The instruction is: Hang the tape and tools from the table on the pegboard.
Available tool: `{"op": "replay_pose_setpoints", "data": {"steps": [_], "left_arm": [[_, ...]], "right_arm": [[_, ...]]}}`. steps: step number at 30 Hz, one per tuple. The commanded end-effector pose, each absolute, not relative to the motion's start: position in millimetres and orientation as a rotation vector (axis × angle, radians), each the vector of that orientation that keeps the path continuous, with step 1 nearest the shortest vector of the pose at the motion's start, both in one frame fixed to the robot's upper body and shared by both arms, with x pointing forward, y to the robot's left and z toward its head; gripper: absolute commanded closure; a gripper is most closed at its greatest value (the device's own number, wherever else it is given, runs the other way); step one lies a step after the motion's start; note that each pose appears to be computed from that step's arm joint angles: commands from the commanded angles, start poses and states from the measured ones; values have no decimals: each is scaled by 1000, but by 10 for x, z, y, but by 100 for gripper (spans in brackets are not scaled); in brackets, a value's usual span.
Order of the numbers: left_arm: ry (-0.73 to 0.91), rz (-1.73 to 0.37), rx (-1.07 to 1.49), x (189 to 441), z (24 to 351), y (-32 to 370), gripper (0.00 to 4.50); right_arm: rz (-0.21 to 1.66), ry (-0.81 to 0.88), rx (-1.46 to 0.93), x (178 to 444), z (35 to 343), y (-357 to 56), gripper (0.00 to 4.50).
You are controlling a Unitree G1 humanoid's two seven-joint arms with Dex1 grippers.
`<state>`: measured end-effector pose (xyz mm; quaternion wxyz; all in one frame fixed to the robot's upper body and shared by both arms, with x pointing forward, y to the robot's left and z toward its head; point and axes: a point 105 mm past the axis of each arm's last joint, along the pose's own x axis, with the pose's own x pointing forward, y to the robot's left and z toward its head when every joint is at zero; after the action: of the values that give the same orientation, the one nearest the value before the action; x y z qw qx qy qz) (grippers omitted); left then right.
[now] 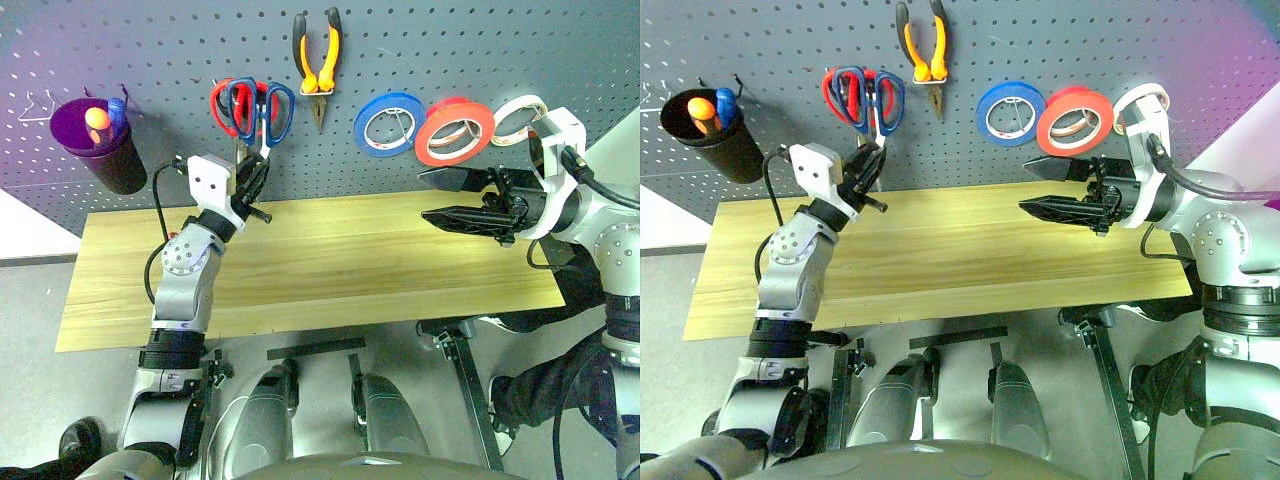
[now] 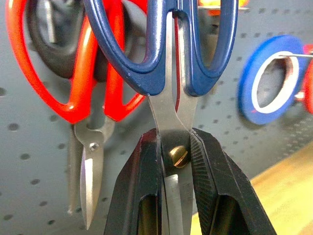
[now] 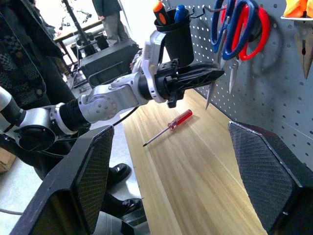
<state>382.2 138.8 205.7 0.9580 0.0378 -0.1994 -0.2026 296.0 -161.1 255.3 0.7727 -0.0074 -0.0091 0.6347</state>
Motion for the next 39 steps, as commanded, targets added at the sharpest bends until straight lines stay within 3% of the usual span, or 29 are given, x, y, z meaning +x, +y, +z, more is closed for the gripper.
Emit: {"op": "replay_pose_setpoints", "data": {"steps": [1, 7, 9, 11, 15, 16, 20, 29, 31, 35, 39], "left_arm": [[-506, -519, 152, 3645, 2216, 1206, 398], [-506, -367, 172, 3783, 2273, 1401, 398], [-562, -477, 183, 3662, 2327, 1262, 398], [-466, -451, 131, 3767, 2192, 1311, 398], [-503, -391, 186, 3788, 2254, 1380, 398], [-541, -464, 153, 3710, 2300, 1299, 399], [-472, -439, 136, 3786, 2219, 1291, 399], [-477, -412, 114, 3808, 2236, 1364, 399], [-470, -545, 62, 3721, 2209, 1210, 399], [-463, -429, 93, 3807, 2201, 1338, 399], [-479, -493, 121, 3772, 2239, 1221, 399]], "right_arm": [[1394, -66, -43, 2891, 2630, -1583, 59], [1396, -70, -35, 2879, 2619, -1564, 59], [1390, -68, -42, 2883, 2612, -1568, 59], [1393, -68, -39, 2880, 2613, -1565, 59], [1394, -73, -38, 2885, 2618, -1557, 59], [1390, -71, -38, 2891, 2611, -1560, 59], [1390, -72, -39, 2891, 2622, -1572, 59], [1388, -68, -43, 2905, 2625, -1573, 59], [1390, -67, -34, 2906, 2626, -1574, 59], [1388, -69, -35, 2919, 2633, -1577, 59], [1390, -69, -39, 2921, 2621, -1564, 59]]}}
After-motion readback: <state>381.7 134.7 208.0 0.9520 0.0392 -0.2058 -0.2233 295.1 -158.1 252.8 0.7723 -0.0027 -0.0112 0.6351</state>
